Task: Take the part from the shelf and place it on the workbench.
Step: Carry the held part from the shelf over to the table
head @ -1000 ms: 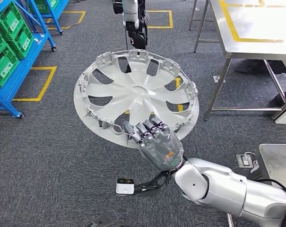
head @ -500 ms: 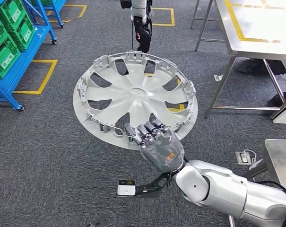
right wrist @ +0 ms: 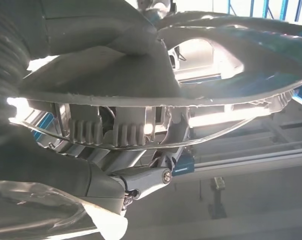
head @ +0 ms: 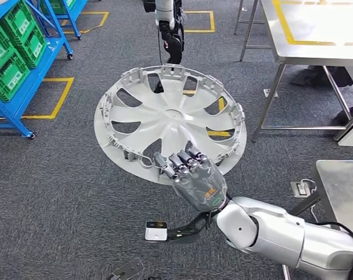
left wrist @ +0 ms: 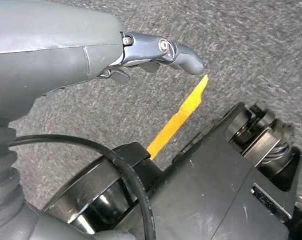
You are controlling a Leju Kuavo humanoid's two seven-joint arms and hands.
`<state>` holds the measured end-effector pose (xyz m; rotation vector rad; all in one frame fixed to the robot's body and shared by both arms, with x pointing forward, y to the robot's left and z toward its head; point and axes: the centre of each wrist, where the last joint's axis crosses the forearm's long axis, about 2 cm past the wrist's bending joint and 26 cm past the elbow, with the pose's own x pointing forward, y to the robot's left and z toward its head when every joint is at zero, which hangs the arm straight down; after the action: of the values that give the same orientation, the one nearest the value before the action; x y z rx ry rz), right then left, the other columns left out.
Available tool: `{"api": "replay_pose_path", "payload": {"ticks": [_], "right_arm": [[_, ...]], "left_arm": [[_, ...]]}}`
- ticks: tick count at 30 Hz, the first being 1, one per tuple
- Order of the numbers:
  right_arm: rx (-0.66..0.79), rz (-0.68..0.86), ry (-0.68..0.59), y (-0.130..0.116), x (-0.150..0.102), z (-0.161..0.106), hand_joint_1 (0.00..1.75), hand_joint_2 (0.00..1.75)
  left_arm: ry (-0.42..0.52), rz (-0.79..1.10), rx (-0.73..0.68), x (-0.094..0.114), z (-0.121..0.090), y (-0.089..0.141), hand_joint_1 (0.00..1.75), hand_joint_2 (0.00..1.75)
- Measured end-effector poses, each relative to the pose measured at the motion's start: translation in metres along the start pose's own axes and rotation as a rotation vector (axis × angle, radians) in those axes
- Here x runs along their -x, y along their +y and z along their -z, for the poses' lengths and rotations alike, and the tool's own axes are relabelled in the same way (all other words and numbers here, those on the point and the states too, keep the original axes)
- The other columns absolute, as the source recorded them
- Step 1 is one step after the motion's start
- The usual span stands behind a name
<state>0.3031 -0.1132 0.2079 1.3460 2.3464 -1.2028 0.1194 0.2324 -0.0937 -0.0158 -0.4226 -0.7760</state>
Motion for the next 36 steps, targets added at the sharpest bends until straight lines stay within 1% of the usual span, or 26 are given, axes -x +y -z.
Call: {"api": "replay_pose_path", "payload": {"ticks": [10, 36], "right_arm": [[-0.006, 0.003, 0.005, 0.0012, -0.0012, -0.0020, 1.75, 1.75], [-0.023, 0.018, 0.050, 0.0018, -0.0050, -0.0074, 1.75, 1.75]], "left_arm": [[0.024, 0.001, -0.001, 0.0053, -0.0007, -0.0001, 0.00, 1.75], [0.029, -0.005, -0.007, 0.0076, -0.0010, 0.0001, 0.00, 1.75]]}}
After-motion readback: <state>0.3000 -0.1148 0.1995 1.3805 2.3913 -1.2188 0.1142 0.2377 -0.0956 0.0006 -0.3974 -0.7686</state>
